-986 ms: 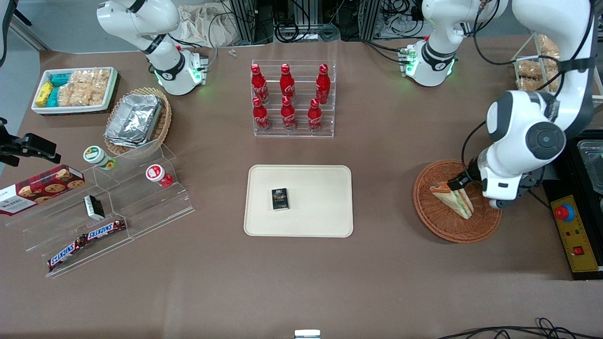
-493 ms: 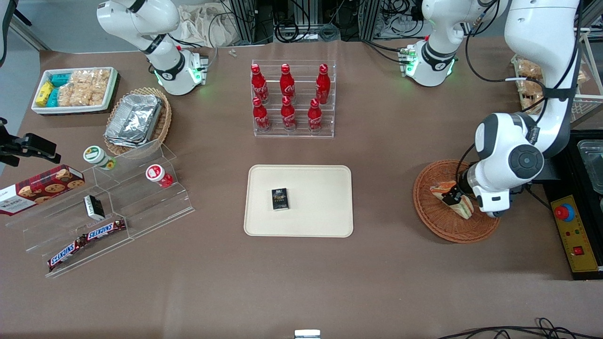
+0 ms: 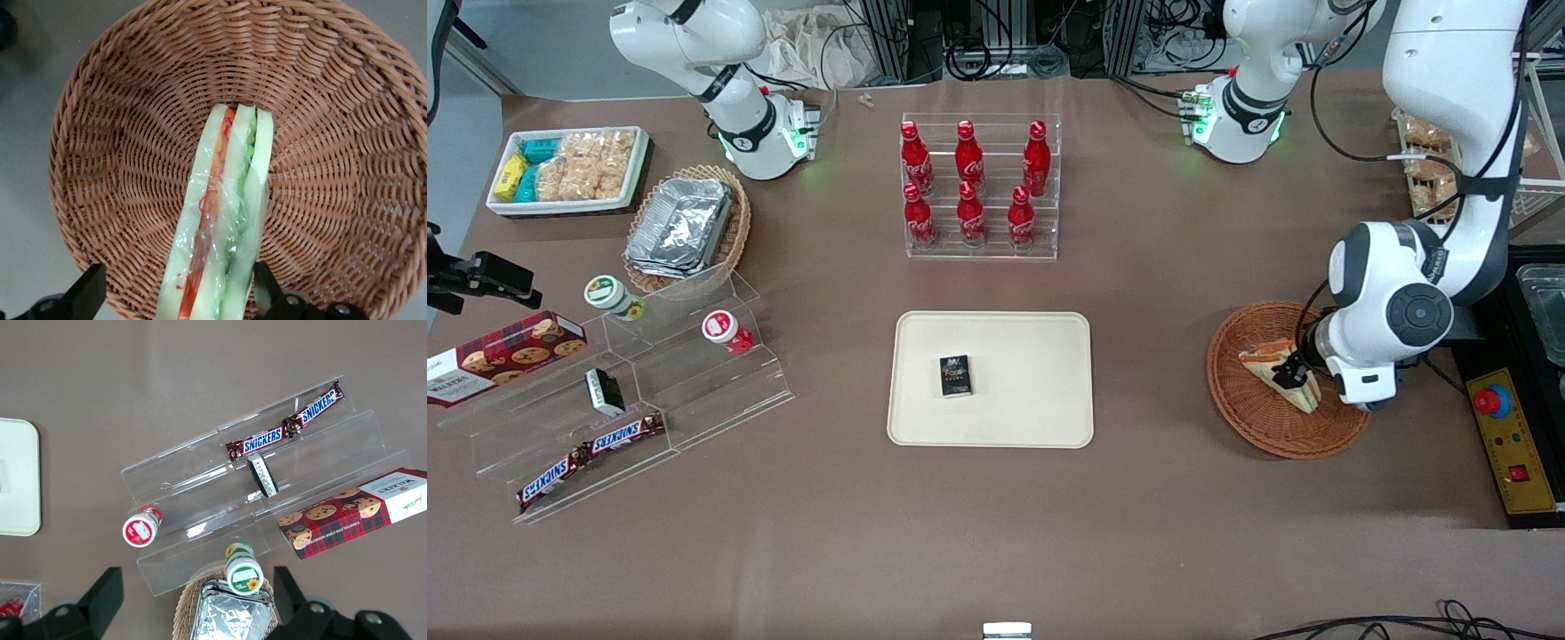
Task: Place sandwich from basket to tray
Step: 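Close the left gripper on the wrapped sandwich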
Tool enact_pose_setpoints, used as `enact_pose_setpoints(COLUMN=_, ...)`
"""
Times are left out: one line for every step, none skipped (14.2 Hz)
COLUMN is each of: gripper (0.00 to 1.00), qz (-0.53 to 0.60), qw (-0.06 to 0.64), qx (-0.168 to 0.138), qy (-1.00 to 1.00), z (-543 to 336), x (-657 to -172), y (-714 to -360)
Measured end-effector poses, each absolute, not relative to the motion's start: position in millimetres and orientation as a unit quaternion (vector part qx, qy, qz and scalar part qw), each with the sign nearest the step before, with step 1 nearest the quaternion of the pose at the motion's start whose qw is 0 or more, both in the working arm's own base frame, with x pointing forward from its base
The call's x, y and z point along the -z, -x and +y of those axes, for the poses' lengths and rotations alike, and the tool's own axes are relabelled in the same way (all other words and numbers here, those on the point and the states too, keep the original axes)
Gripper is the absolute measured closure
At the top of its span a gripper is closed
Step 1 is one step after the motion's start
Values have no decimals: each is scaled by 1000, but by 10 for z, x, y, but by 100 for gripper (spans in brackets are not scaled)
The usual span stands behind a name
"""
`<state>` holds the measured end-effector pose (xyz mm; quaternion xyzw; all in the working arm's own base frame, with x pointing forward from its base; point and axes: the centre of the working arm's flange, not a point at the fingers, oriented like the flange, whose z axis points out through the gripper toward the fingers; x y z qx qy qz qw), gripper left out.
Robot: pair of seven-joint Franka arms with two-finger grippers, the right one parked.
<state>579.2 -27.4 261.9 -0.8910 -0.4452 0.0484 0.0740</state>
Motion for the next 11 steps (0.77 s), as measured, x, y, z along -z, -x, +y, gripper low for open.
enact_pose_setpoints(gripper=0, qz=-453, qw=74, qx=-46, qy=887, z=-276, x=-2587, y=-5799)
enact_pose_setpoints(gripper=0, qz=-458, qw=75, qx=-46, qy=885, z=-277, x=-2548, y=-5802)
enact_pose_setpoints(gripper=0, qz=-460, qw=75, qx=-47, qy=883, z=-278, x=-2511, y=-5809)
enact_pose_setpoints(gripper=0, qz=-463, qw=75, qx=-47, qy=882, z=-279, x=-2481, y=-5823)
enact_pose_setpoints(gripper=3, qz=-470, qw=75, qx=-46, qy=878, z=-281, x=-2459, y=-5841)
enact_pose_setpoints(gripper=13, qz=-479, qw=75, qx=-44, qy=873, z=-282, x=-2451, y=-5871)
enact_pose_setpoints(gripper=14, qz=-491, qw=74, qx=-41, qy=867, z=-285, x=-2452, y=-5907)
enact_pose_setpoints(gripper=21, qz=-499, qw=73, qx=-38, qy=862, z=-290, x=-2468, y=-5946)
enact_pose_setpoints(gripper=31, qz=-504, qw=71, qx=-34, qy=860, z=-297, x=-2493, y=-5977)
enact_pose_setpoints(gripper=44, qz=-505, qw=69, qx=-31, qy=860, z=-310, x=-2529, y=-6006)
enact_pose_setpoints(gripper=54, qz=-505, qw=68, qx=-30, qy=860, z=-329, x=-2578, y=-6039)
